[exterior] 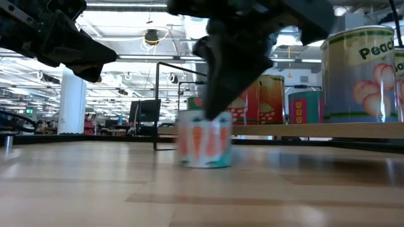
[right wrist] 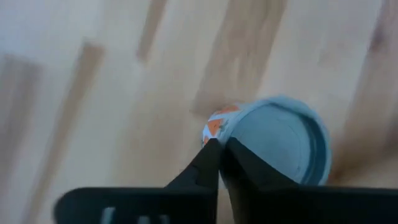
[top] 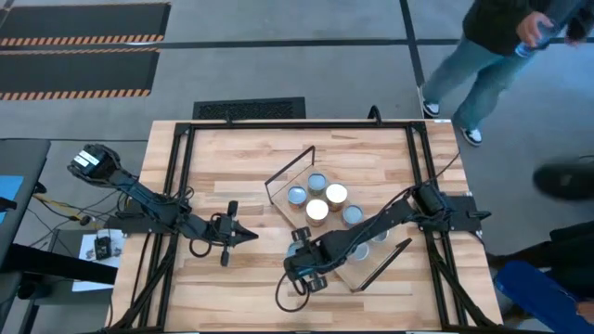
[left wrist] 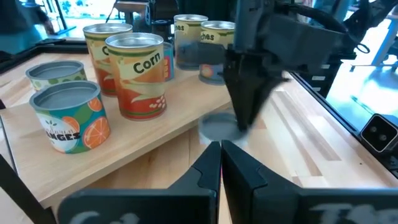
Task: Pick and place cans onto a shelf
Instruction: Put the small canned carrots on the shelf aligned with the other small canned corn
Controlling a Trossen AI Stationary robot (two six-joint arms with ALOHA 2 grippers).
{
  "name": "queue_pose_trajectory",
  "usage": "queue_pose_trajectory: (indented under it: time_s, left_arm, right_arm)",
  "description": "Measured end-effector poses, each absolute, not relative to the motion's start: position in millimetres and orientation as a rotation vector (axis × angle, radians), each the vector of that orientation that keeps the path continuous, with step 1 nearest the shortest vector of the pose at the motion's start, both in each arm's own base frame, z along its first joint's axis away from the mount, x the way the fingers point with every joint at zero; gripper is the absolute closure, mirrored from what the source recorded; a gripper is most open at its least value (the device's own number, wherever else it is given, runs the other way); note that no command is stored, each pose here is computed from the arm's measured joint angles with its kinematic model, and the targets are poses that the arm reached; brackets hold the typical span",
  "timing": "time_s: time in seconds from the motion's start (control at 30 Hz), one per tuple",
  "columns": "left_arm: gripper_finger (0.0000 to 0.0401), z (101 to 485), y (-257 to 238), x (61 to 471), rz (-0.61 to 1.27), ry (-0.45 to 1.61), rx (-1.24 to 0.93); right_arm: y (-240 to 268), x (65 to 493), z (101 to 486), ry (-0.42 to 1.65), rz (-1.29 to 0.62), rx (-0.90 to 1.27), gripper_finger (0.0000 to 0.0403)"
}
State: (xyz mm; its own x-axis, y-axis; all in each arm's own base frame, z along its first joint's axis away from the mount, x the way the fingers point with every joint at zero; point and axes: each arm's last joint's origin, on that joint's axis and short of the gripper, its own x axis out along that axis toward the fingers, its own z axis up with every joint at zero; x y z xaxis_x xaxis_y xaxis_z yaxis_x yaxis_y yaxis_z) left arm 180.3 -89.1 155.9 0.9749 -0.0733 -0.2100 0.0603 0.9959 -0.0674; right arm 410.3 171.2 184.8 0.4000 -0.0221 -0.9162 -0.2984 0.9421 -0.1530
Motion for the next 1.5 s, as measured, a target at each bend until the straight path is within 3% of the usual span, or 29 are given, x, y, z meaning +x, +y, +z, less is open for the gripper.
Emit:
queue_pose_trajectory:
  time_s: [0.1, 0.47, 1.0, 1.5]
  left_arm:
    - [0.0399, 155.9, -89.1, 180.3, -0.067, 0.214, -0.061]
    - [0.0399, 155.6, -89.1, 180.2, -0.067, 0.217, -0.064]
    - [0.0399, 155.6, -89.4, 180.3, -0.074, 0.219, -0.071]
    - [0.0399, 155.6, -89.4, 180.2, -0.073, 0.219, -0.079]
  right_arm:
    - [173.9, 401.5, 200.7, 1.141, 0.188, -0.314, 0.0392]
    - [173.5, 359.4, 265.7, 1.136, 0.081, -0.177, 0.0398]
    - [133.1, 354.5, 246.6, 1.346, -0.241, 0.048, 0.0396]
    - [129.4, 354.4, 244.8, 1.36, -0.315, 0.132, 0.0382]
